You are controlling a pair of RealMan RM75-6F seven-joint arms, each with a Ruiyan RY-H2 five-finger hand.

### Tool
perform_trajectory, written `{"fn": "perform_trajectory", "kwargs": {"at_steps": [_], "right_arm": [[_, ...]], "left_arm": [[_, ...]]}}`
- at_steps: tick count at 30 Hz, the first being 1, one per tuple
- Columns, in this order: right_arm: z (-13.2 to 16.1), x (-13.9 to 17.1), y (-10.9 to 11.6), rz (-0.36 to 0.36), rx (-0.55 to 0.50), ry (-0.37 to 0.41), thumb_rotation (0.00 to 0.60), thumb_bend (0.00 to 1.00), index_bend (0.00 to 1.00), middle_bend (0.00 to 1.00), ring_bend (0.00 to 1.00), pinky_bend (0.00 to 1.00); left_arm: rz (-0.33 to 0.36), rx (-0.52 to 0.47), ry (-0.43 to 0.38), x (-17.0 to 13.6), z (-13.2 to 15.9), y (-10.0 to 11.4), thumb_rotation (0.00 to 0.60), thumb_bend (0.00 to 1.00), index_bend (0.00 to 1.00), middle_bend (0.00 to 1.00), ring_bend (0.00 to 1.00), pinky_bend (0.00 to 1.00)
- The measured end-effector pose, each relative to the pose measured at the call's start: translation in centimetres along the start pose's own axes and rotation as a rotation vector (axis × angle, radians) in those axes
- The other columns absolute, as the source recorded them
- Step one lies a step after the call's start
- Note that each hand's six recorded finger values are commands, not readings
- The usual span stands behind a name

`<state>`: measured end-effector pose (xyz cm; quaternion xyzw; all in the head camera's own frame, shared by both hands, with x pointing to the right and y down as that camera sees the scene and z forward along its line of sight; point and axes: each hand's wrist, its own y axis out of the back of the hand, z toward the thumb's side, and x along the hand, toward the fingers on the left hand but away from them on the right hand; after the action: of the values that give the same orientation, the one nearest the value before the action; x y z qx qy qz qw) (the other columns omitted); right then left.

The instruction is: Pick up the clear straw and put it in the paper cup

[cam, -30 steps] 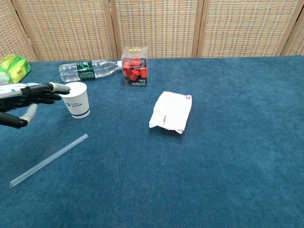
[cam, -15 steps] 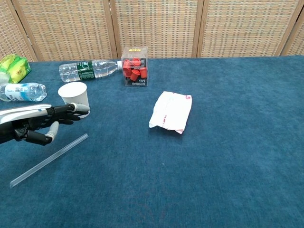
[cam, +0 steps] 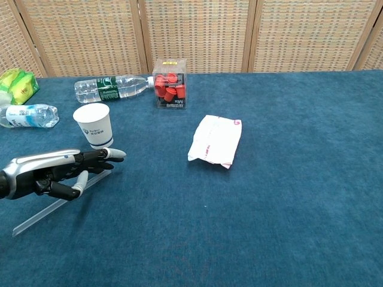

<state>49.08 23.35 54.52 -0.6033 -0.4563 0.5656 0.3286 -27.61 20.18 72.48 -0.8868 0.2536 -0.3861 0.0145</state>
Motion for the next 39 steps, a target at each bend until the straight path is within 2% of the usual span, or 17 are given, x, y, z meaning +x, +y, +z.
{"fn": "perform_trajectory", "kwargs": {"at_steps": [16,39], "right_arm": [[0.1,0.0,-0.1,0.004,0.003,0.000,0.600,0.00,0.00,0.00,0.00,0.00],[0.2,0.0,-0.2,0.005,0.011,0.000,0.600,0.00,0.00,0.00,0.00,0.00]], "left_arm": [[-0.111,0.086,-0.091,-0.8,2.5,-3.0,0.600,0.90,0.00,0.00,0.00,0.00],[-0.282,0.075,-0.126,-3.4,3.4,-5.0,0.600,0.90,0.00,0.00,0.00,0.00]]}}
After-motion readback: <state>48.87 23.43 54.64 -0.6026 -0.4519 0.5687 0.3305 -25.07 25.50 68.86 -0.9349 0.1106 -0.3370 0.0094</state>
